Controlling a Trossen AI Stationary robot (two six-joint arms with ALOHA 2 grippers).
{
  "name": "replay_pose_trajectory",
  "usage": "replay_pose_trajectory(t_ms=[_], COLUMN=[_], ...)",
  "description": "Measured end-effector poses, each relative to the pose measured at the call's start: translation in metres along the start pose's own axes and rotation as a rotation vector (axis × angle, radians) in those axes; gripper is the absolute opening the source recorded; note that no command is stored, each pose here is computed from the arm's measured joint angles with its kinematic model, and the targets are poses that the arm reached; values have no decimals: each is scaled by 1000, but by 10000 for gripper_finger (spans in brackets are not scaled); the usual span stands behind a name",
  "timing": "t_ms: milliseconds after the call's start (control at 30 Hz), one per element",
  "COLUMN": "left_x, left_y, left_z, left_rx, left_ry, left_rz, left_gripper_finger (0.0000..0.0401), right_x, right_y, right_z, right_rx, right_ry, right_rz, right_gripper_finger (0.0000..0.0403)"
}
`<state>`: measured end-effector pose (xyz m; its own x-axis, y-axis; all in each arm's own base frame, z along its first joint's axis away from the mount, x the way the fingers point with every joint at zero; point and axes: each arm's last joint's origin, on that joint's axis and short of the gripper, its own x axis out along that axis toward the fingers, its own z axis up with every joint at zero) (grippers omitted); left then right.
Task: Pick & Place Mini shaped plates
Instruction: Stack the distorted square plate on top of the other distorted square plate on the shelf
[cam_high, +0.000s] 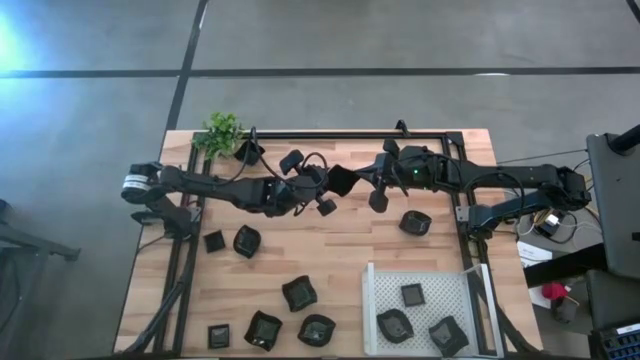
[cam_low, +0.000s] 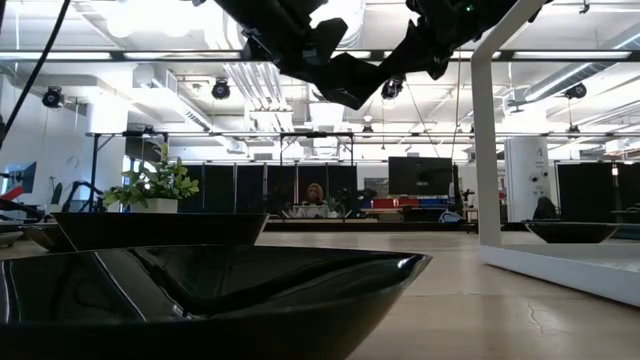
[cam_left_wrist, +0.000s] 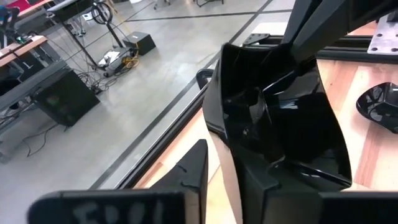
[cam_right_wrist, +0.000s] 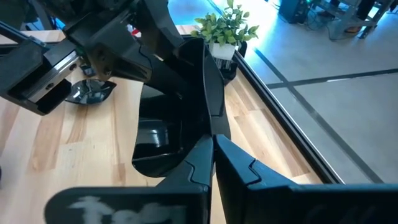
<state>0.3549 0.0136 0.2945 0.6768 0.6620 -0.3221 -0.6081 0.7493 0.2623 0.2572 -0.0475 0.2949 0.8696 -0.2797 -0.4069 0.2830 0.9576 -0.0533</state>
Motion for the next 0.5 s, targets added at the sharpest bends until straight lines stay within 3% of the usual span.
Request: replay_pose_trajectory(t_ms=[500], left_x=[-2], left_y=[-1], left_z=[6], left_rx=[-35], left_ry=[-1], left_rz=[-76], left_gripper_finger=[116], right_x=[0], right_y=[-1], right_z=[-2], right_rx=[-6], right_ry=[17], right_rz=[-21], right_gripper_finger=[8])
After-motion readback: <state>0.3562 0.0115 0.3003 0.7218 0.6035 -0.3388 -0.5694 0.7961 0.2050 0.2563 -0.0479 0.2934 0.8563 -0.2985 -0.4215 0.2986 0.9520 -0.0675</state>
